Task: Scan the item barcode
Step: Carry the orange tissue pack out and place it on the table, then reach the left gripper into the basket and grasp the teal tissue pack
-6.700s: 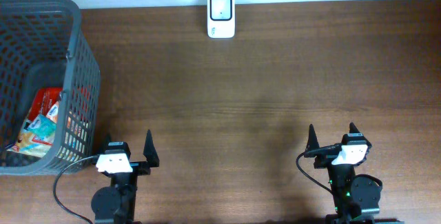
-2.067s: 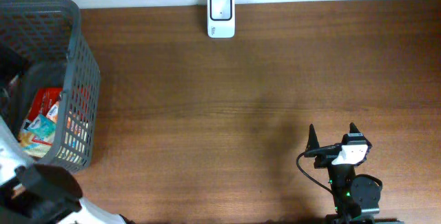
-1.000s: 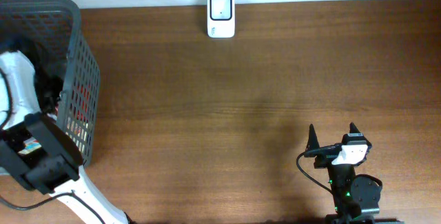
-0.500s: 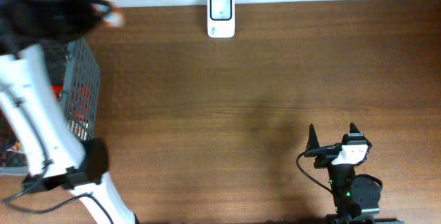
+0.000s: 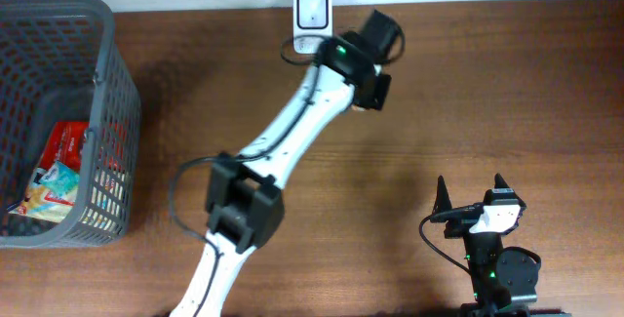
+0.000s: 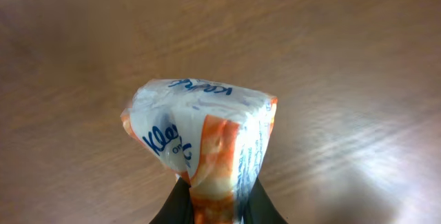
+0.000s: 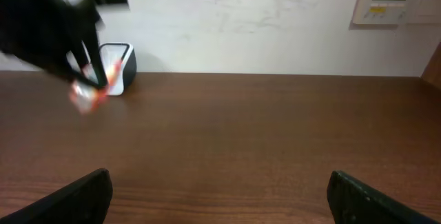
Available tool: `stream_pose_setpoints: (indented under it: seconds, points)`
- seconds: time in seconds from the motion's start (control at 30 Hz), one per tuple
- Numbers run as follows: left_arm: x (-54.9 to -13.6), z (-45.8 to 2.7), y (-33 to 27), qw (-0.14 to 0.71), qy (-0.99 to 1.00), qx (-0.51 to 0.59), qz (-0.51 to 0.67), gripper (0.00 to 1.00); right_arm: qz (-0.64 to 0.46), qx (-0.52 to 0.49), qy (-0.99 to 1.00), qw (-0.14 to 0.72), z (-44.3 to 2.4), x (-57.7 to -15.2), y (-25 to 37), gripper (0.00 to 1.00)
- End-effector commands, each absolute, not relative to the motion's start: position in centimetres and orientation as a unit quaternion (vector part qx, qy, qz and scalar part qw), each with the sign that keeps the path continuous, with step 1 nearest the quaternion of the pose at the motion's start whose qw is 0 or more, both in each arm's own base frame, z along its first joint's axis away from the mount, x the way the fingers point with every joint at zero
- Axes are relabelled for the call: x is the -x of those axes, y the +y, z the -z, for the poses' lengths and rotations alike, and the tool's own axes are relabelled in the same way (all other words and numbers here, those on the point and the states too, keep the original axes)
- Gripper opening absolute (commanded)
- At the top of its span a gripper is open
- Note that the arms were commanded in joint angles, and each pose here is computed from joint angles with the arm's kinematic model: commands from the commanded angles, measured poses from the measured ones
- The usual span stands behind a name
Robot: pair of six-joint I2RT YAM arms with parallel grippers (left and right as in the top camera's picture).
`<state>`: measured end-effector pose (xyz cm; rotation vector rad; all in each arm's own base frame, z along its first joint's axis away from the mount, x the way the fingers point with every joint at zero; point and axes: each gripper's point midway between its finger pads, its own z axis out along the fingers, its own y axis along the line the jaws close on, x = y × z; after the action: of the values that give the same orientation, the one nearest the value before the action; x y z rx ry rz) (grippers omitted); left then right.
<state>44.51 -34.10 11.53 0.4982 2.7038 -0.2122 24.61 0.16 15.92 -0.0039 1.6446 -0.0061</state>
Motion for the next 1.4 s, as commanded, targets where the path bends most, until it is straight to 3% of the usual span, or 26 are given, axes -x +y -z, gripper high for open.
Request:
stream_pose_setpoints:
  seconds: [0.0, 0.03, 0.1, 0.13, 0.17, 0.3, 0.47, 0.53, 0.73, 0.9, 1.0, 1.17, 1.3, 1.37]
  points:
    - [-45.5, -6.8, -32.9, 0.19, 0.977, -0.091, 0.008, 0.07, 0.011, -0.002, 0.735, 0.678, -15.5, -24.6, -0.2, 0.99]
    - [-45.3, -6.0, -33.3, 0.184, 0.979, -0.083, 0.014, 0.13, 0.011, -0.002, 0.735, 0.678, -15.5, -24.6, -0.2, 0.98]
    - [-45.1, -5.4, -34.4, 0.173, 0.98, -0.086, 0.043, 0.13, 0.011, -0.002, 0.735, 0.678, -15.5, -24.6, -0.2, 0.98]
    - [-45.3, -5.6, -34.8, 0.177, 0.979, -0.086, 0.05, 0.35, 0.011, -0.002, 0.735, 0.678, -15.5, -24.6, -0.2, 0.99]
    - [-45.5, -5.7, -34.9, 0.183, 0.978, -0.085, 0.053, 0.72, 0.011, -0.002, 0.735, 0.678, -15.5, -24.6, -0.2, 0.98]
    - [-47.4, -9.2, -33.6, 0.215, 0.968, -0.122, 0.05, 0.99, 0.011, -0.002, 0.735, 0.678, -15.5, -24.6, -0.2, 0.98]
    - [-49.5, -26.5, -25.4, 0.328, 0.94, -0.049, 0.087, 0.99, 0.011, -0.002, 0.735, 0.678, -15.5, -24.6, -0.2, 0.98]
    - [-48.2, -33.1, -17.3, 0.36, 0.93, 0.013, 0.073, 0.99, 0.011, -0.002, 0.735, 0.678, -15.5, -24.6, -0.2, 0.98]
    - [-41.8, -39.6, 5.9, 0.38, 0.894, 0.23, -0.058, 0.99, 0.011, -0.002, 0.735, 0.678, -15.5, -24.6, -0.2, 0.98]
    - [-35.8, -36.6, 19.1, 0.293, 0.871, 0.372, -0.129, 0.99, 0.011, -0.002, 0.735, 0.678, -15.5, -24.6, -0.2, 0.98]
    - [-33.8, -32.8, 22.8, 0.226, 0.869, 0.417, -0.142, 0.99, 0.011, -0.002, 0.735, 0.678, -15.5, -24.6, -0.2, 0.98]
    - [-33.3, -22.9, 23.4, 0.101, 0.891, 0.426, -0.119, 1.0, 0.011, -0.002, 0.735, 0.678, -15.5, -24.6, -0.2, 0.98]
    - [-33.5, -15.5, 22.8, 0.056, 0.9, 0.417, -0.117, 1.0, 0.011, -0.002, 0.735, 0.678, -15.5, -24.6, -0.2, 0.98]
    - [-33.6, -12.1, 22.8, 0.051, 0.9, 0.416, -0.117, 0.86, 0.011, -0.002, 0.735, 0.678, -15.5, -24.6, -0.2, 0.98]
